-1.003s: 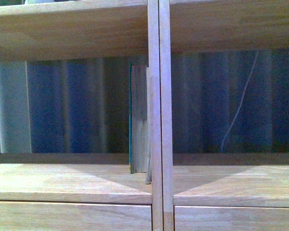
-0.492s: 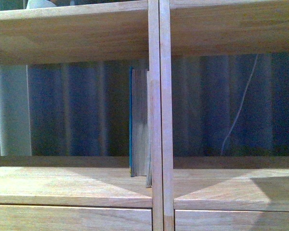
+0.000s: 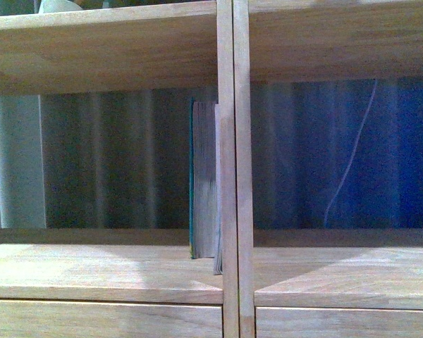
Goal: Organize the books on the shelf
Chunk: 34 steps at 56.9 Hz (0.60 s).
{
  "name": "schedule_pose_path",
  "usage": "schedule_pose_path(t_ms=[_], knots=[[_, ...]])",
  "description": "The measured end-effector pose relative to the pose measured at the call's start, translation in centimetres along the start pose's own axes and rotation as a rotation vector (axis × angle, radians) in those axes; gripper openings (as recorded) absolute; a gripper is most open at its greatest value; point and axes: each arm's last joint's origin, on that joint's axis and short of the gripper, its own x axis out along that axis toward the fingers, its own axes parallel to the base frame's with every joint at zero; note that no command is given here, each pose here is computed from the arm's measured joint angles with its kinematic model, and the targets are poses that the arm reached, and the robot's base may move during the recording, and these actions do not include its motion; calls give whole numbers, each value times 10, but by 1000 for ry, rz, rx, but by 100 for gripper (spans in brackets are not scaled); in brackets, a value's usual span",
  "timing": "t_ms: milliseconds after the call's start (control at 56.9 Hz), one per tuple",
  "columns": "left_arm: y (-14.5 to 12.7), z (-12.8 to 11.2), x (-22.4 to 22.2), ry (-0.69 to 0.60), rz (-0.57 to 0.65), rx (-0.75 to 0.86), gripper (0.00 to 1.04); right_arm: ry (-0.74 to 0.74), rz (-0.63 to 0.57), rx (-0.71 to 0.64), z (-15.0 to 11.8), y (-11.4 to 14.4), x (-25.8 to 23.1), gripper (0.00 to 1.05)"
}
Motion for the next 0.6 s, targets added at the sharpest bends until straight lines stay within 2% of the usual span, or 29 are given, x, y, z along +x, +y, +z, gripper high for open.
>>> schedule_pose_path(t_ms=[281,387,492,545,598], knots=[[0,0,0,0,0,0,97,145,174,-14,-47,15,23,7],[0,0,0,0,0,0,97,204,187,-37,-68,13,31,7],[0,0,0,0,0,0,97,208,189,-41,-71,12,32,7],[0,0,1,35,-103,-29,97,209,196,-37,-70,12,33,7],[0,2,5,101,-282,-104,97,208,193,-39,-70,11,33,7]])
